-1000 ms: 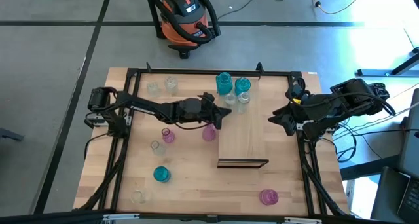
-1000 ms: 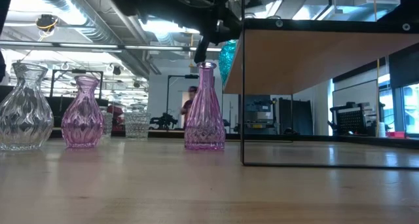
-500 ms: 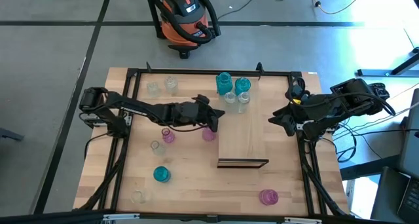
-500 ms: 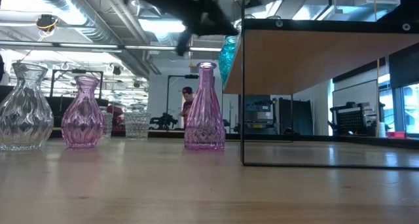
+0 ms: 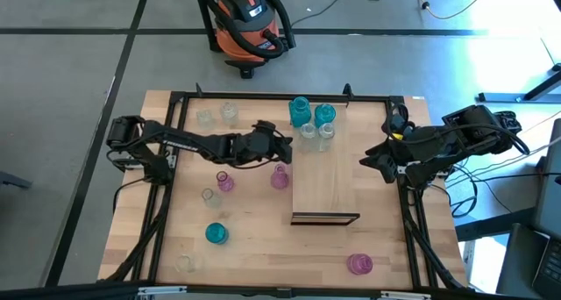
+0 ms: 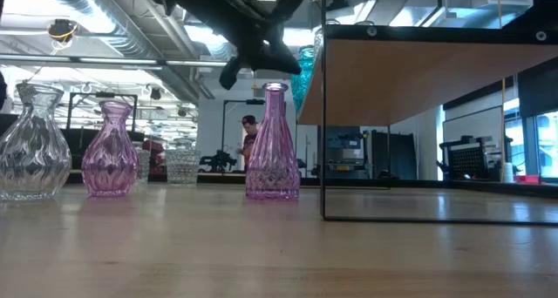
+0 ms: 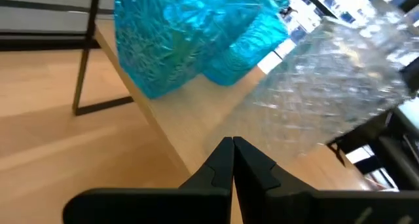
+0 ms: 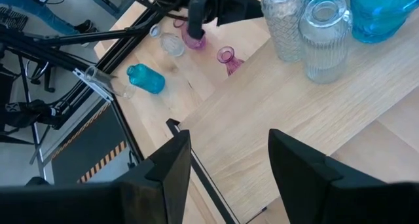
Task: Sort vases onto shelf
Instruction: Put the transparent vase on the shelf aligned with the other transparent vase
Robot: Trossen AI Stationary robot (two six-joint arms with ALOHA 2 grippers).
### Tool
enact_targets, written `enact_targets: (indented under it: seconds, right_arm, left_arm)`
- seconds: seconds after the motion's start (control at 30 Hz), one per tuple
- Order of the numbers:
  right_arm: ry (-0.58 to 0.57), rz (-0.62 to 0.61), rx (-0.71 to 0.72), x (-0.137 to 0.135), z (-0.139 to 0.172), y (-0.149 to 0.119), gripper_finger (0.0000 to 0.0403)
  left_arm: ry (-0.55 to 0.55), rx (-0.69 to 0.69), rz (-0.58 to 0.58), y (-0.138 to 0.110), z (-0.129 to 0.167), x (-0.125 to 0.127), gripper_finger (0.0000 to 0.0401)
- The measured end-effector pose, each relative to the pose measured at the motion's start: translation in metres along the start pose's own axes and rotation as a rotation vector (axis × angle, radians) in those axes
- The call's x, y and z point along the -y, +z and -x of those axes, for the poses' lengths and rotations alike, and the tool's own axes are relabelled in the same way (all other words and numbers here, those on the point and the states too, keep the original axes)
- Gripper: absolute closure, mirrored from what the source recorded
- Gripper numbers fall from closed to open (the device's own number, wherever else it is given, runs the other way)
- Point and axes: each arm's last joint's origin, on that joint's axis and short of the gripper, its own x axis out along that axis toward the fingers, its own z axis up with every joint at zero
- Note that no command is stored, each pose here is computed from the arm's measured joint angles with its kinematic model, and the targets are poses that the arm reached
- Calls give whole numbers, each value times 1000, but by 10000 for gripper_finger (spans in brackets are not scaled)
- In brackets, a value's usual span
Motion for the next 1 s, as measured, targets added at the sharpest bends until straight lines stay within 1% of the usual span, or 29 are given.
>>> enact_targets:
  seconds: [0.07,0.17,0.37,0.6,1.0]
  right_arm:
    - [0,1,0,0,0,0,219]
    - [0,2,0,0,0,0,219]
    - [0,5,0,0,0,0,219]
    - [0,7,0,0,0,0,219]
    - [0,3,0,0,0,0,219]
  left_arm:
    - [-7,8,10,3,-2,-1,401]
    - [-49,3,32,7,-4,-1,401]
    - [-90,-6,43,8,-3,2,401]
    - [-149,-51,69,10,-5,3,401]
    - [-212,-31,103,15,-5,7,401]
